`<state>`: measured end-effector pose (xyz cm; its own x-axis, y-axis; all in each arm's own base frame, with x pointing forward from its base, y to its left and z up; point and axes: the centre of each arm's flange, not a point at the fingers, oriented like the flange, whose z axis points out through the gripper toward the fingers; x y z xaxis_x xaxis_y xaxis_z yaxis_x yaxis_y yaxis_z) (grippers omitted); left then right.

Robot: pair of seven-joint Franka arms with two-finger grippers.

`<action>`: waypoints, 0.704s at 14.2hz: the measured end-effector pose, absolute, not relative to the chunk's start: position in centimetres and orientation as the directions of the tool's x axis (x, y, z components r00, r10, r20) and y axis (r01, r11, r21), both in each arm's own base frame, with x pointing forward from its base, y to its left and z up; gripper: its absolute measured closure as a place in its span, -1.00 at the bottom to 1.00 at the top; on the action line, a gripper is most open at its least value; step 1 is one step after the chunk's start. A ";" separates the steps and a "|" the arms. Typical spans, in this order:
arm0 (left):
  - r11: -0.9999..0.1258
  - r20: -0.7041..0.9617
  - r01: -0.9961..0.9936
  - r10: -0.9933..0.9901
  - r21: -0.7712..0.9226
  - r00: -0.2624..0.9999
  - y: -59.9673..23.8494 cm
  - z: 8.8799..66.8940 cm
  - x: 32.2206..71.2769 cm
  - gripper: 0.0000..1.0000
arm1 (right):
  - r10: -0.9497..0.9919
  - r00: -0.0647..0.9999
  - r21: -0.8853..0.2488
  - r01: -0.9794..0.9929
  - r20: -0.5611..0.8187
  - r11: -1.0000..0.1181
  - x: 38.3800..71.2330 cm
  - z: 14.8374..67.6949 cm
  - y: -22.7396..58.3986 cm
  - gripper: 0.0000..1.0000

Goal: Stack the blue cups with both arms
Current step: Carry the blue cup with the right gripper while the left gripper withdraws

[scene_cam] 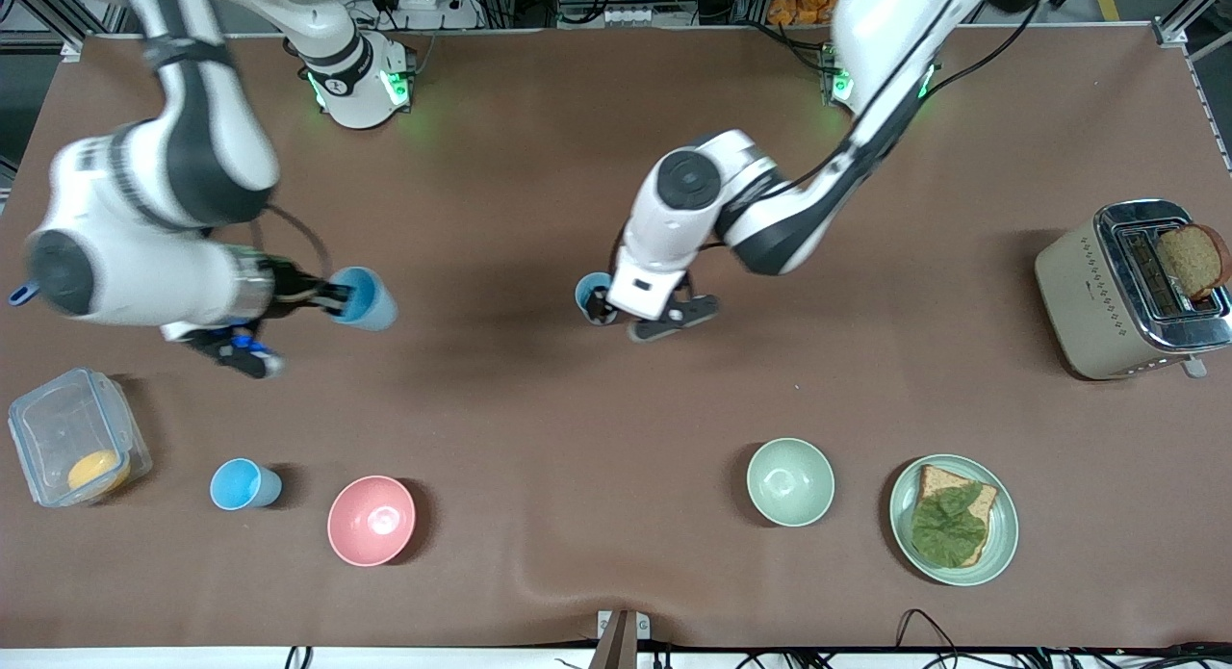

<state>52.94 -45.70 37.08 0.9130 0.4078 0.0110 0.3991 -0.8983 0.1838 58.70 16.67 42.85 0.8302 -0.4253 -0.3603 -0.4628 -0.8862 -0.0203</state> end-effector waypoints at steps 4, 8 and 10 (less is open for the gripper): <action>-0.925 0.142 0.358 0.374 0.125 0.917 -35.4 47.5 56.7 -1.00 | -0.538 0.761 -0.036 -0.588 -0.364 -0.808 56.1 42.8 27.9 0.92; -0.958 0.130 0.285 0.284 0.012 0.950 -25.7 52.5 57.9 -1.00 | -0.594 0.736 -0.030 -0.636 -0.325 -0.771 54.3 38.7 38.2 0.92; -0.974 0.087 0.228 0.228 0.010 0.970 -20.6 54.8 58.1 -1.00 | -0.608 0.725 -0.006 -0.644 -0.325 -0.765 54.5 36.5 40.9 0.92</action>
